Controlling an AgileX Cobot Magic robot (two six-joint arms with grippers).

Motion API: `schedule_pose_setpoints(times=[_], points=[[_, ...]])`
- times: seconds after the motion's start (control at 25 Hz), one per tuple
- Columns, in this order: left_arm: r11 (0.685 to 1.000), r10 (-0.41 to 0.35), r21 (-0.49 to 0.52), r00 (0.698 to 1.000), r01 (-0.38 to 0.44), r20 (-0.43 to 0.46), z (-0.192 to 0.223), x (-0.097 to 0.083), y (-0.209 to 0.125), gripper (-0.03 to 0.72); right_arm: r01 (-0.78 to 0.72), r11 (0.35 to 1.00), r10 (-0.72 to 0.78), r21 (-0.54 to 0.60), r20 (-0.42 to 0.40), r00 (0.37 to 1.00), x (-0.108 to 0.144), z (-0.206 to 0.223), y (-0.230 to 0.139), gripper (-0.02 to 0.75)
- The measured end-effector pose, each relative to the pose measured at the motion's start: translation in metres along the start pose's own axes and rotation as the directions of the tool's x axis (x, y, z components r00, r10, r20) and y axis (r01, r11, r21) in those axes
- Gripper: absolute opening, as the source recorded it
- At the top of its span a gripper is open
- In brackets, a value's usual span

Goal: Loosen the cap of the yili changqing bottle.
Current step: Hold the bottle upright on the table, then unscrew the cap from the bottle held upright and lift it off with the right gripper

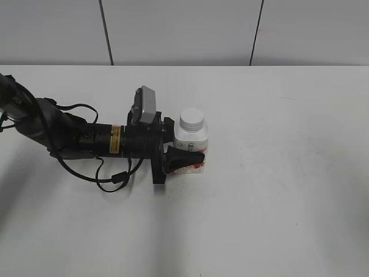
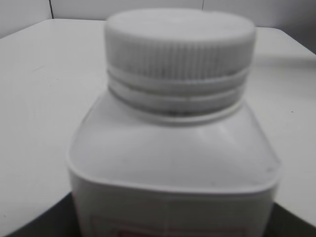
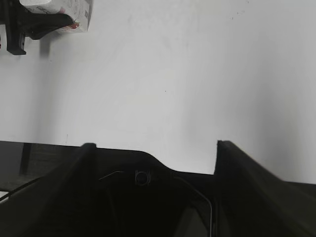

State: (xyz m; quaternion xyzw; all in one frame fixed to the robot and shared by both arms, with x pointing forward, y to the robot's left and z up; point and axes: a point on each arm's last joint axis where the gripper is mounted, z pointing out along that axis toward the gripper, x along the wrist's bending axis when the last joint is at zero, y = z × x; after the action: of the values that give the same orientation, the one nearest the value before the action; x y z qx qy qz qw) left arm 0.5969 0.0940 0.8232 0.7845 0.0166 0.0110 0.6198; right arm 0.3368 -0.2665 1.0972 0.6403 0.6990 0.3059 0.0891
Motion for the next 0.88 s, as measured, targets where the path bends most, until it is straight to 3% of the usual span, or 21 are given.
schedule_pose_setpoints(times=[0.4,0.72,0.88], points=[[1.0,0.002,0.0,1.0,-0.002,0.005,0.0,0.0,0.0,0.407,-0.155,0.957,0.171,0.243,-0.045,0.984,0.0,0.052,0.091,0.578],[1.0,0.002,-0.002,1.0,-0.002,0.007,0.0,-0.001,0.0,0.407,-0.254,0.912,0.269,0.323,-0.003,0.963,-0.009,0.106,0.151,0.578],[1.0,0.002,-0.002,1.0,-0.002,0.007,0.0,-0.001,0.0,0.407,-0.226,0.905,0.246,0.36,-0.01,0.969,0.008,0.135,0.172,0.578]])
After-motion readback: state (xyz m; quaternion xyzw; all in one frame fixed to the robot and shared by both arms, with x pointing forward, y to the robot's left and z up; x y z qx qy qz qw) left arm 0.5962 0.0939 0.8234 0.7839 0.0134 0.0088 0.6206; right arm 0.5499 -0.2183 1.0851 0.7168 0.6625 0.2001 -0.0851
